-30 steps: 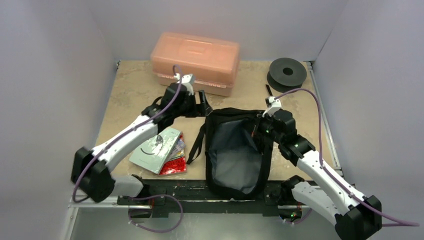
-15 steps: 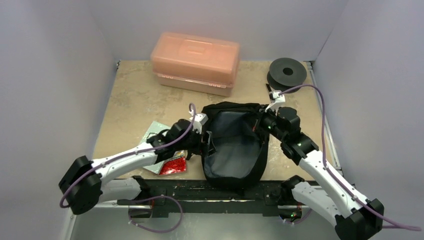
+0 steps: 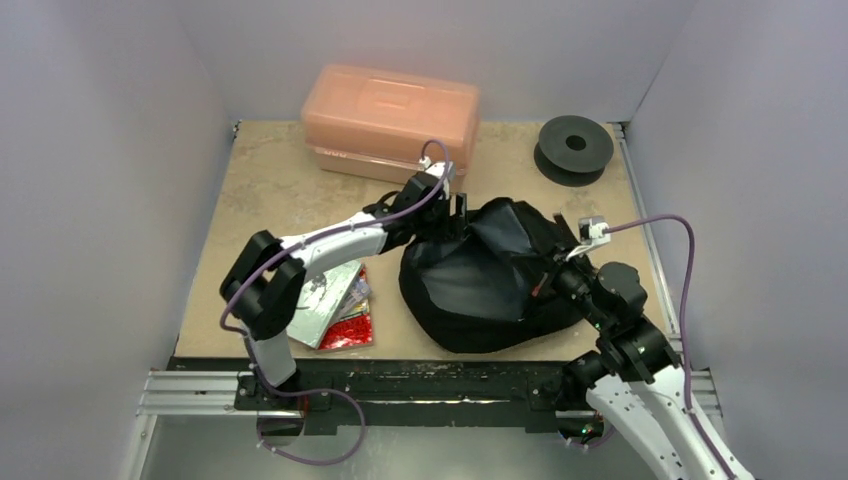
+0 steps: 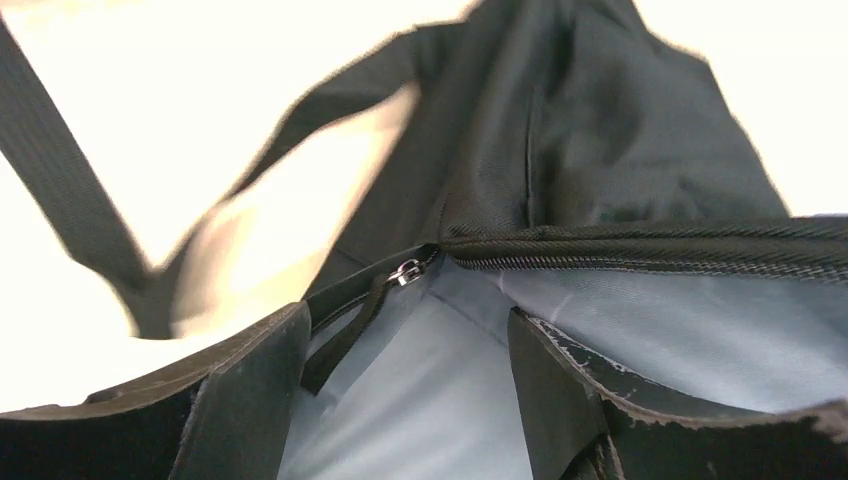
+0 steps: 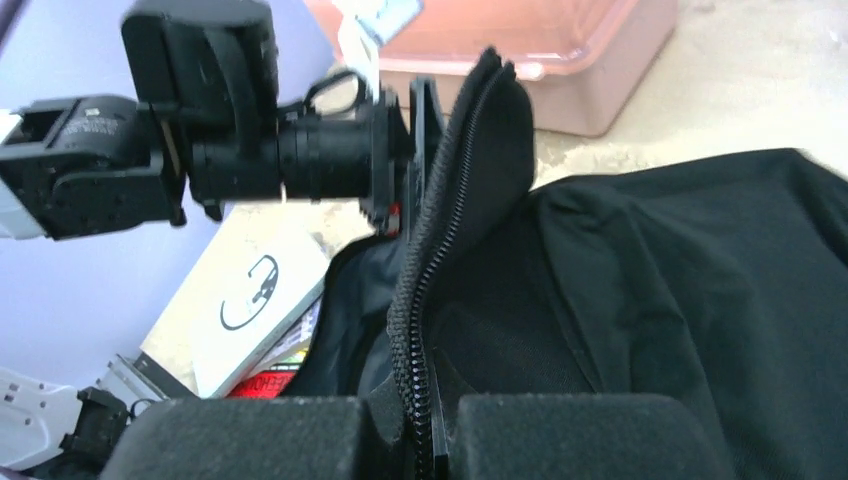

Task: Pack the student bag
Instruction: Unzip the student bag at the center of the board.

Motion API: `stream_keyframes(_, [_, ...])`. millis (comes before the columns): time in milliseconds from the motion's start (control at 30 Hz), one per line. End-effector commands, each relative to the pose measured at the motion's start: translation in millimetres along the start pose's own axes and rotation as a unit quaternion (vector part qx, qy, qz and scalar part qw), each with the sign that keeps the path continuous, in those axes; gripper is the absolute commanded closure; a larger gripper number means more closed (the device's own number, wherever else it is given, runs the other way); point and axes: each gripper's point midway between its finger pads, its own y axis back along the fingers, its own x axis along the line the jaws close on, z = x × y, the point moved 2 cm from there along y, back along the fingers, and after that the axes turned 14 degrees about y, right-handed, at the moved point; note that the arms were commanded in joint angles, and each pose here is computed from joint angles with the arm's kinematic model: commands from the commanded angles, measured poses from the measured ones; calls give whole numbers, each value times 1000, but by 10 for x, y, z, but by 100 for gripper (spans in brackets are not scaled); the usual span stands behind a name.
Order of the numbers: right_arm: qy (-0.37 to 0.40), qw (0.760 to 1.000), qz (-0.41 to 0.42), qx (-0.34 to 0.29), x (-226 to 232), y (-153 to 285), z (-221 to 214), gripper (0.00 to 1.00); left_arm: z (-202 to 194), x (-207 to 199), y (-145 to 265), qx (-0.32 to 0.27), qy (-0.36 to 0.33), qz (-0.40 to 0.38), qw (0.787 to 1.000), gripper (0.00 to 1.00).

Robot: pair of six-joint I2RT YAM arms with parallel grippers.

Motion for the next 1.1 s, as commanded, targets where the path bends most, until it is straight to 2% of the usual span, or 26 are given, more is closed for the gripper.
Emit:
stream_keyframes(0, [-56, 997, -55, 11, -166, -190, -91, 100, 341, -234, -241, 9, 30, -28, 999, 28])
stream_keyframes(133, [-55, 991, -119, 35, -393, -526, -105, 100, 556, -75, -149, -11, 56, -27, 998, 25])
stream_keyframes(267, [-28, 988, -153, 12, -577, -722, 61, 100, 622, 137, 224, -22, 67, -20, 997, 23])
stream_keyframes(400, [-10, 989, -146, 1, -812, -896, 168, 100, 518, 226, 622, -26, 60, -24, 998, 23])
stream_keyframes(467, [20, 992, -122, 6, -788, -955, 193, 100, 468, 279, 825, -33, 54, -16, 998, 22])
stream_keyframes(533, [41, 994, -102, 5, -744, -955, 184, 100, 435, 404, 1013, -44, 53, 6, 998, 22])
stream_keyframes(633, [29, 995, -98, 11, -715, -872, 79, 100, 397, 779, 1335, -71, 84, 77, 991, 21])
stream_keyframes(833, [-15, 988, -140, 57, -774, -580, -257, 100, 329, 1294, 1717, -121, 168, 114, 972, 18])
stream_keyframes(933, [-66, 974, -206, 64, -898, -433, -331, 86, 338, 1441, 1829, -142, 197, 124, 962, 17])
stream_keyframes(1000, [-72, 962, -255, 59, -1011, -342, -274, 68, 340, 1534, 1893, -154, 211, 137, 955, 17])
stream_keyframes(1067, [-54, 959, -275, 47, -1058, -308, -109, 45, 347, 1625, 1961, -169, 216, 156, 949, 16])
